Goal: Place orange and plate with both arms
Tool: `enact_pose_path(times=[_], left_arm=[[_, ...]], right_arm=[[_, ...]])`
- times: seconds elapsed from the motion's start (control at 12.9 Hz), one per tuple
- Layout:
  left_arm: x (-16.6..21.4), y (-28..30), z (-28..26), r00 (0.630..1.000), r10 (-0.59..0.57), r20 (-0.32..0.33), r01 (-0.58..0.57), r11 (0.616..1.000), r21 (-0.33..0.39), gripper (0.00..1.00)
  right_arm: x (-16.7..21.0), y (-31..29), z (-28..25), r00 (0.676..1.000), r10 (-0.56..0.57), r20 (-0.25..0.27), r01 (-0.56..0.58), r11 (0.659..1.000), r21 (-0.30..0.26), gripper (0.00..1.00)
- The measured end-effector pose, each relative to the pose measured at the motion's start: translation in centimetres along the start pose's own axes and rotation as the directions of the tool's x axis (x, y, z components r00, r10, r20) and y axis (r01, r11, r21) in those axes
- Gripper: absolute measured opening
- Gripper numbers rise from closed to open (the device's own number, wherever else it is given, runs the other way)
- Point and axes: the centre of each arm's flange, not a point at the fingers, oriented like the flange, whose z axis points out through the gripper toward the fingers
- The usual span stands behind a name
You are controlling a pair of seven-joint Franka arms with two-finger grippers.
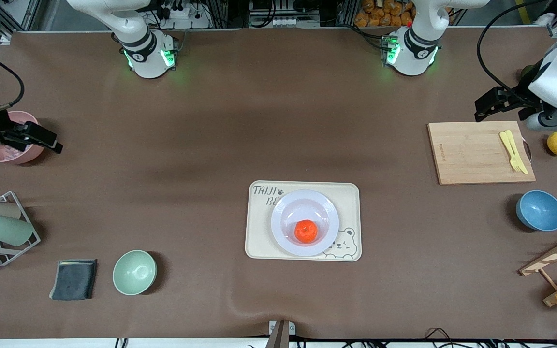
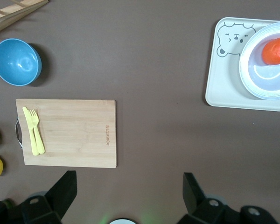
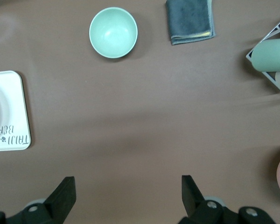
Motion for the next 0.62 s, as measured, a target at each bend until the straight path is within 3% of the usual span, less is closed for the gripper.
enact_pose_path(times=[0.62], left_arm=[[0.00,0.00,0.00,1.000,0.000,0.000,0.000,1.000,0.000,1.00]], right_arm=[[0.39,-0.18,-1.33,1.000,0.002,-0.020,-0.002,1.000,-0.001,1.00]])
